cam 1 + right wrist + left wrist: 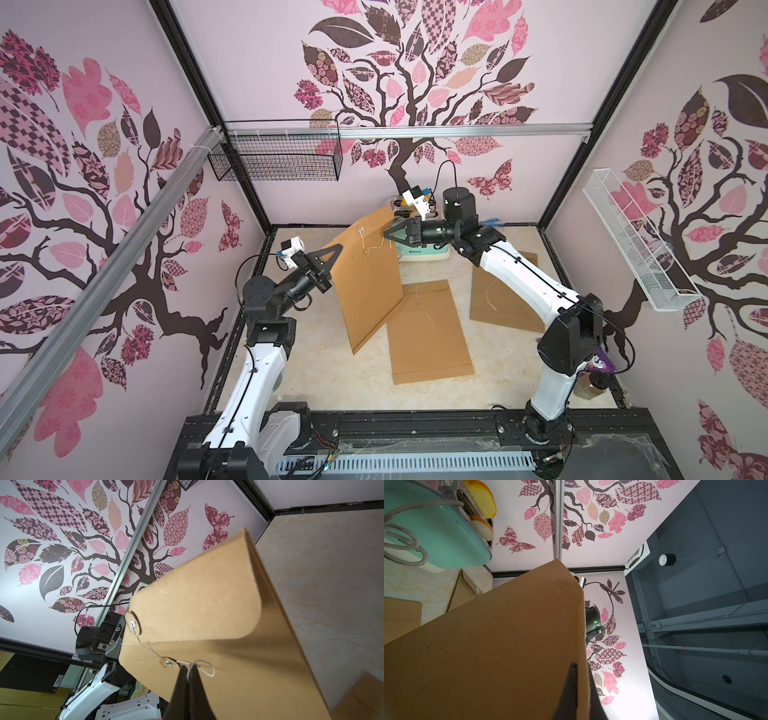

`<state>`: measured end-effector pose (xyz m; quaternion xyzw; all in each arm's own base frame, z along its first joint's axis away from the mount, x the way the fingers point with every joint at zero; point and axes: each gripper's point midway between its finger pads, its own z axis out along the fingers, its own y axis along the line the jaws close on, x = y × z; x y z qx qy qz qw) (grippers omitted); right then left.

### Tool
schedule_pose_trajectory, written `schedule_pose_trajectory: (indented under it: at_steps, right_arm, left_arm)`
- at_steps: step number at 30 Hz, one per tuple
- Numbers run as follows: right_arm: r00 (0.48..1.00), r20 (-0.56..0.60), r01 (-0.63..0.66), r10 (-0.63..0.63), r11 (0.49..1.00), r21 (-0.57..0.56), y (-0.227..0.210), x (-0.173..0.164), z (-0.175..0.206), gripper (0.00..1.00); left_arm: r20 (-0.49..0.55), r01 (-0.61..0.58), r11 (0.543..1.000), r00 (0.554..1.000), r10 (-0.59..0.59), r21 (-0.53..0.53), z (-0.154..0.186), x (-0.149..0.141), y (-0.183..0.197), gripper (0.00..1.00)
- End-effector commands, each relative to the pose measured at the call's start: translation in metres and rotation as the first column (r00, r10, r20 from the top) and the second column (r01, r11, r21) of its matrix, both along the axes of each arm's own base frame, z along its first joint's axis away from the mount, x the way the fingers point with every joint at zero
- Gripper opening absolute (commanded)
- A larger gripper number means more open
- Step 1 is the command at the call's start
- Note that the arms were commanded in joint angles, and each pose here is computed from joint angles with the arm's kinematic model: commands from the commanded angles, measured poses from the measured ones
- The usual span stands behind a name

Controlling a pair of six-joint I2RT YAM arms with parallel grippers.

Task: Close the mouth of the file bag
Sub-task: Close the file bag.

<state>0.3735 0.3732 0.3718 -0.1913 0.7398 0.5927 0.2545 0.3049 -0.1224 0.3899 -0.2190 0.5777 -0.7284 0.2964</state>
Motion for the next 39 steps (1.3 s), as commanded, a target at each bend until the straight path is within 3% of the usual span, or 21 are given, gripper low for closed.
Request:
schedule_pose_trajectory:
  at_steps: [1, 8, 39]
  right_arm:
    - [0.997, 0.071, 0.018, -0.02, 0.999, 0.034, -0.004, -0.003, 0.03, 0.0]
    - [0.998, 0.068, -0.005, 0.002, 0.999, 0.04, 0.003, -0.003, 0.036, 0.0]
    - [0.957, 0.198, -0.228, 0.214, 0.972, 0.055, 0.063, -0.064, 0.06, 0.0]
  left_arm:
    - [0.062, -0.006, 1.0, 0.998, 0.005, 0.013, 0.013, -0.009, -0.001, 0.0]
    - [0.046, -0.005, 0.999, 0.999, 0.004, 0.033, 0.008, -0.012, -0.002, 0.0]
    - [0.015, 0.014, 1.0, 1.0, -0.015, 0.015, -0.009, -0.006, -0.013, 0.0]
